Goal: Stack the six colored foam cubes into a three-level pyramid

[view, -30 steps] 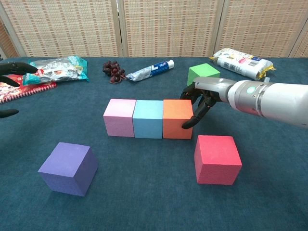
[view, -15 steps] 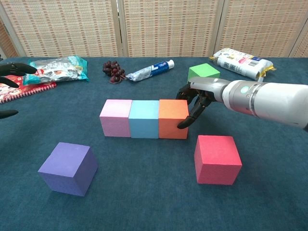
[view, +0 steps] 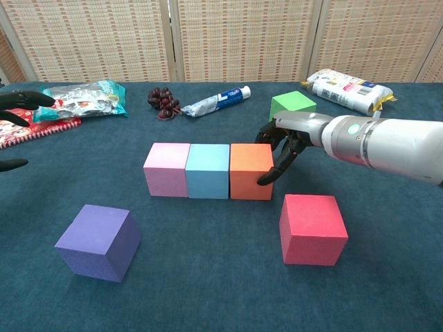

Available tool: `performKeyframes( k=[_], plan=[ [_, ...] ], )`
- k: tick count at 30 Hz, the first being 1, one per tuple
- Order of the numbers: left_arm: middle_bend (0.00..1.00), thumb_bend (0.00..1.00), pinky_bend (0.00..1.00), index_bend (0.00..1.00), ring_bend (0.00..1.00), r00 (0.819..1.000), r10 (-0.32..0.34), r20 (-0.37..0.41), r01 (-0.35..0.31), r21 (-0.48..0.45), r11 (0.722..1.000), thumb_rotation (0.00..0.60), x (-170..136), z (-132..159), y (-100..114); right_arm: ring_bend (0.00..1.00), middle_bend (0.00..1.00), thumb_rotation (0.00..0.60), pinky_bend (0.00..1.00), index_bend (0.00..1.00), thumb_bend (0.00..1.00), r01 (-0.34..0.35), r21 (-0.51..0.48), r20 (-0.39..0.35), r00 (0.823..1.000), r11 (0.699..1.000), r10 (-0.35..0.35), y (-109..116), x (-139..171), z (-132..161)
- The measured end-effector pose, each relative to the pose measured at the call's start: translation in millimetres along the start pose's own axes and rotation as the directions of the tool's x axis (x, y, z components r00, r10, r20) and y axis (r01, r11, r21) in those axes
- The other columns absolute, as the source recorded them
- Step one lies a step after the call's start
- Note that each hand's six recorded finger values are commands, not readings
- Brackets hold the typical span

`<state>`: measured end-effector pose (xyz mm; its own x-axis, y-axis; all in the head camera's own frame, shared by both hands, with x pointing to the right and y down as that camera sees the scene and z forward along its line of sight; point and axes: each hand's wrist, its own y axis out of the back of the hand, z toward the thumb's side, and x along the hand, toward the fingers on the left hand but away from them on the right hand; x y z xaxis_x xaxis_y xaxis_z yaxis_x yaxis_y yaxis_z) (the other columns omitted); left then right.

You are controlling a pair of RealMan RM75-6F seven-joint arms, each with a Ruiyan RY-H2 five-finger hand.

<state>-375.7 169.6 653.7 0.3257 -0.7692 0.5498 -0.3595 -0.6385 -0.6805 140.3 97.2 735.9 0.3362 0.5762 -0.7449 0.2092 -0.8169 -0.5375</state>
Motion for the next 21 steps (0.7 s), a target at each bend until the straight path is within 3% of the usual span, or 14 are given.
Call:
performKeyframes(
  k=[21],
  plan=[
    [0.03,0.32,0.16,0.08,0.0,1.0,0.002,-0.003,-0.002,-0.004,1.0,0.6,-0.2,-2.4,0.4,0.32,0.43,0.6,0.35,0.54,0.15,0.003,-0.002,-0.007,1.0,1.0,-0.003,-1.1,-3.7,5.8]
  ],
)
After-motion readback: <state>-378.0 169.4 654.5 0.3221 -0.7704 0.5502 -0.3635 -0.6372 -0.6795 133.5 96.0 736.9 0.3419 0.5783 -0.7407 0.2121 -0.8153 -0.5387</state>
